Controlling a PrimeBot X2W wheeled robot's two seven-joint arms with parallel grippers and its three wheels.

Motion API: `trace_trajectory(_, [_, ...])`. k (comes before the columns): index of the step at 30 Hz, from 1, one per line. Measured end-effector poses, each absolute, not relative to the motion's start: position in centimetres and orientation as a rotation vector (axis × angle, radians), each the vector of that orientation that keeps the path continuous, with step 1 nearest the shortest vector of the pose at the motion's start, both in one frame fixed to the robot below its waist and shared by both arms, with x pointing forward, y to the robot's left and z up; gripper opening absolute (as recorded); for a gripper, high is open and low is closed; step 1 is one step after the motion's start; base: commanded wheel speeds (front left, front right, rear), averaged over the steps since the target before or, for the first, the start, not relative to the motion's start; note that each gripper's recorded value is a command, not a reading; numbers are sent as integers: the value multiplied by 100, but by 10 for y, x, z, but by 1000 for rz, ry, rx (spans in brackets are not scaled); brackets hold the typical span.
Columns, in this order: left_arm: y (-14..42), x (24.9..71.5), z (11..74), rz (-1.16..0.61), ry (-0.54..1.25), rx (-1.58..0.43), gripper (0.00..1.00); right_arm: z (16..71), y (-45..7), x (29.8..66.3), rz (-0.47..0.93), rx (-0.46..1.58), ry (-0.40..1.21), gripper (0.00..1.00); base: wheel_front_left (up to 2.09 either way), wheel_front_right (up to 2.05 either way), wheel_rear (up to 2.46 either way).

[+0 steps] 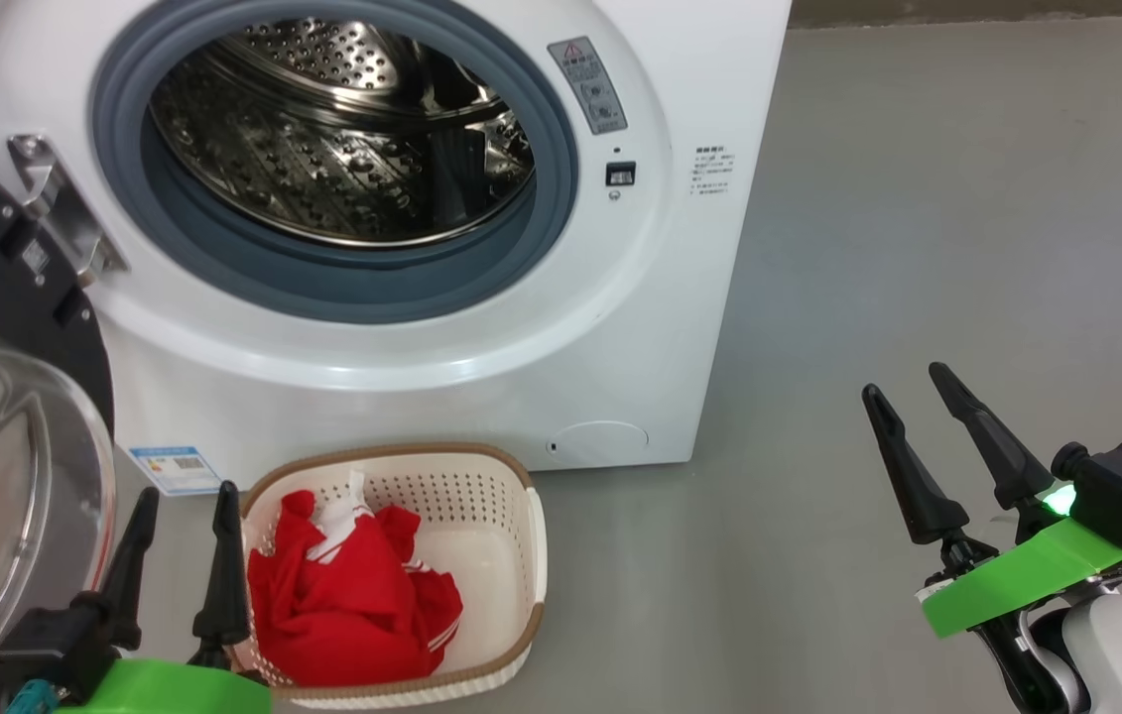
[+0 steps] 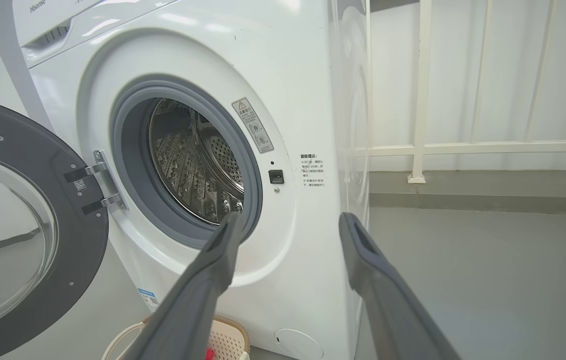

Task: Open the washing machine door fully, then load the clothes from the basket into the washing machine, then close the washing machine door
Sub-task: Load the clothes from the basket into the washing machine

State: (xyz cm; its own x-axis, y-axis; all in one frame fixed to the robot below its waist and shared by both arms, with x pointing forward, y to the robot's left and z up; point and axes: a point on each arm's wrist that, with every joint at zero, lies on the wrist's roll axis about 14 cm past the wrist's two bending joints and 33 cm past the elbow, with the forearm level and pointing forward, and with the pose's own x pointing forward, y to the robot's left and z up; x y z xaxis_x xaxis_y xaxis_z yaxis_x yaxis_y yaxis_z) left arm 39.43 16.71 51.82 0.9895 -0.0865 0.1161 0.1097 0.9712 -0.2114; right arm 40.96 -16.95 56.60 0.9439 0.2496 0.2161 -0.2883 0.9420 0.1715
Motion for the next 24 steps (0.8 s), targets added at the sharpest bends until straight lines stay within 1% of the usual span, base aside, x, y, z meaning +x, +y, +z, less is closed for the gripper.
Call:
trace_trajectory(4, [167, 394, 517, -97, -104, -221, 100, 565, -168, 410, 280, 203, -190, 100, 114, -114, 0])
trace_trajectory(8, [167, 394, 516, -102, -102, -223, 100, 563, -166, 411, 285, 204, -185, 100, 61, -61, 0])
trace_trajectory(24, [170, 394, 512, -92, -90, -219, 100, 560, -163, 413, 294, 204, -174, 100, 3, -3, 0])
